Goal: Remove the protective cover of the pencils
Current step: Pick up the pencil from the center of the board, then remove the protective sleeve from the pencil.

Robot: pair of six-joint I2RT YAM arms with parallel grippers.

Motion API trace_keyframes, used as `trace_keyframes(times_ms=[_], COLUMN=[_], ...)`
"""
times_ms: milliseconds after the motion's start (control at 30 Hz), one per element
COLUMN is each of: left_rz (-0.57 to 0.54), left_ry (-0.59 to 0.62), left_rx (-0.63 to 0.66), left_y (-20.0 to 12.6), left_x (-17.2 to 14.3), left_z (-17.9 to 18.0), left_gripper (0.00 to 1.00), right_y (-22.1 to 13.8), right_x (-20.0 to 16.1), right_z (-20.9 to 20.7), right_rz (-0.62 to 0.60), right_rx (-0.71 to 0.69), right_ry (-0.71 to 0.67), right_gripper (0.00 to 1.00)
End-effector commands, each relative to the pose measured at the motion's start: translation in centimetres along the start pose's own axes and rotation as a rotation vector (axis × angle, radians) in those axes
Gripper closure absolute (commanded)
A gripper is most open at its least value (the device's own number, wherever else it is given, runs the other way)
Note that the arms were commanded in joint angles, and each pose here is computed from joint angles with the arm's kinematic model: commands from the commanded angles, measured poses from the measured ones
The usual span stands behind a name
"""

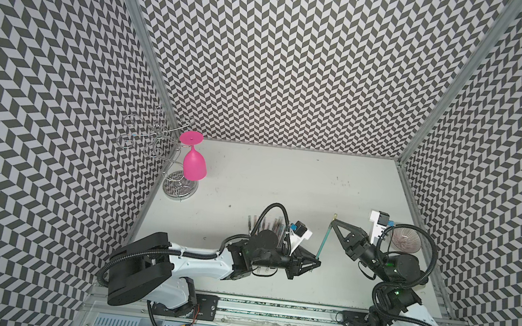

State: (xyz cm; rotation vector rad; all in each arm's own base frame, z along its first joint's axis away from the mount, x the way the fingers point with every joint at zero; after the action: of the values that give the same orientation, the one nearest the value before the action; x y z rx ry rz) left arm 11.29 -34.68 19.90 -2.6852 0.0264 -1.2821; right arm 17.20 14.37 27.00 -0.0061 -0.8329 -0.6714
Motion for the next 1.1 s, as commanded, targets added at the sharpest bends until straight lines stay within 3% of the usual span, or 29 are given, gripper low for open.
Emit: trace_keyframes(times_ms=[0,67,100,167,233,267,500,567,767,933,1067], left_rz=[-0.021,-0.020,-0.016,-0.003,0.012,0.014,-0.007,-0.003,0.048,0.157,0.182], left_ry=[0.023,0.020,0.018,0.003,-0.005,-0.008,0.023,0.057,0.072,0.097,0.108], left_rx=[-0.040,-0.009,0.014,0.073,0.131,0.166,0.390,0.453,0.588,0.625,0.621], left_y=[0.3,0.0,-0.1,-0.6,-1.4,-2.1,-7.2,-8.5,-10.3,-10.1,-10.0], left_x=[0.9,0.6,0.5,0.2,-0.2,-0.3,-0.5,-0.4,-1.8,-4.1,-5.1], left_z=[-0.9,-0.5,-0.1,0.9,1.9,2.4,4.8,4.8,6.3,7.7,8.0], left_gripper=[1.00,1.00,1.00,1.00,1.00,1.00,1.00,1.00,1.00,1.00,1.00], right_y=[0.0,0.0,0.0,-0.1,-0.2,-0.2,0.4,0.7,1.5,1.5,1.7], right_x=[0.4,0.1,0.0,-0.1,0.5,0.5,-0.1,-1.0,-3.3,-3.7,-4.1], right_z=[0.5,-0.1,-0.5,-1.7,-1.9,-2.3,-3.7,-3.9,-1.9,-2.0,-2.9], right_rz=[-0.026,-0.009,-0.001,0.001,-0.002,0.017,0.193,0.257,0.400,0.411,0.428], right_rx=[0.021,-0.018,-0.052,-0.146,-0.209,-0.254,-0.401,-0.374,-0.107,-0.090,-0.116], right_ry=[-0.008,0.000,0.006,0.014,-0.007,-0.030,-0.105,-0.092,-0.057,-0.033,-0.002], right_gripper=[1.00,0.94,0.87,0.63,0.45,0.41,0.40,0.42,0.44,0.52,0.55])
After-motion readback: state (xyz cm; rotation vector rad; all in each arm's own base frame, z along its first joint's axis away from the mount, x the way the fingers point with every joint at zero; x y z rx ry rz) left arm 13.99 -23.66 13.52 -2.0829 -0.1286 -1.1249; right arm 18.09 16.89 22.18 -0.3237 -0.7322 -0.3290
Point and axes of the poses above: each gripper's point midway between its finger pads, its own y axis out along the fingers, its own z axis along the line the jaws close on, x = y × z, the point moved 5 cm from there along -y, back along the fingers, and after that the axes turned 2 degrees about -y, right-handed, at the moved point
